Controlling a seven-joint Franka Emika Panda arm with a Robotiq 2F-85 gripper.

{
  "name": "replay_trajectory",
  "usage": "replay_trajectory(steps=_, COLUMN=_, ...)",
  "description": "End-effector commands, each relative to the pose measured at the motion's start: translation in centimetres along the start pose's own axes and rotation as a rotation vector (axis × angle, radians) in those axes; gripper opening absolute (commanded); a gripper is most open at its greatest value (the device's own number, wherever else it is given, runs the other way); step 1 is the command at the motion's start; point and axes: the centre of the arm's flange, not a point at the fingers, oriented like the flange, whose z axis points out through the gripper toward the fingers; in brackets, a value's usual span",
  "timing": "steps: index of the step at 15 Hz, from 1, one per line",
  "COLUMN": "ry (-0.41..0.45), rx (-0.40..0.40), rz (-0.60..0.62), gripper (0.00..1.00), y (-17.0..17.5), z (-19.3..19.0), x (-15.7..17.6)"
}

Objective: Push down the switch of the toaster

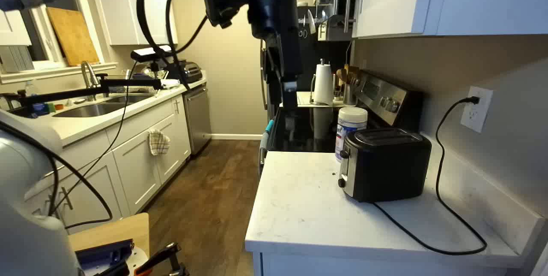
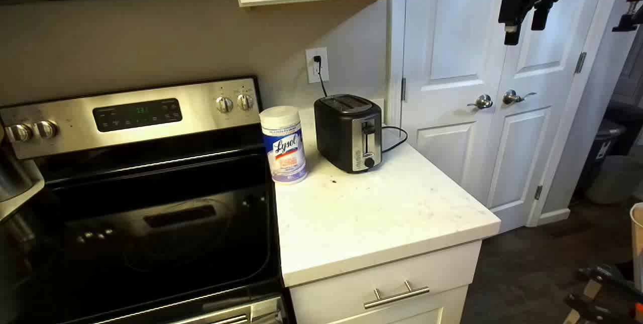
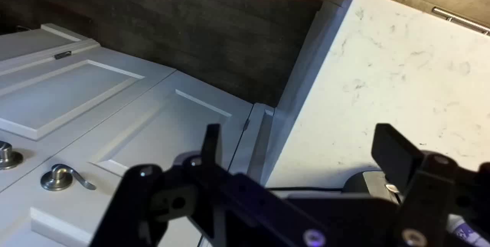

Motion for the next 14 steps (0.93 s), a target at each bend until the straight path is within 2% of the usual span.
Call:
replay_trajectory(steps=1, ry=0.0, rx=0.0, rz=0.0, gripper=1.0, y=0.0, z=0.0, x=0.0)
replay_trajectory(steps=8, ry=0.007, rx=-0.001, rz=0.002, gripper=1.0, y=-0.3, z=0.4, x=0.3)
replay_trajectory(steps=14, ry=0.042, rx=0.085, rz=-0.003, gripper=1.0, y=-3.4, z=2.2, x=2.8)
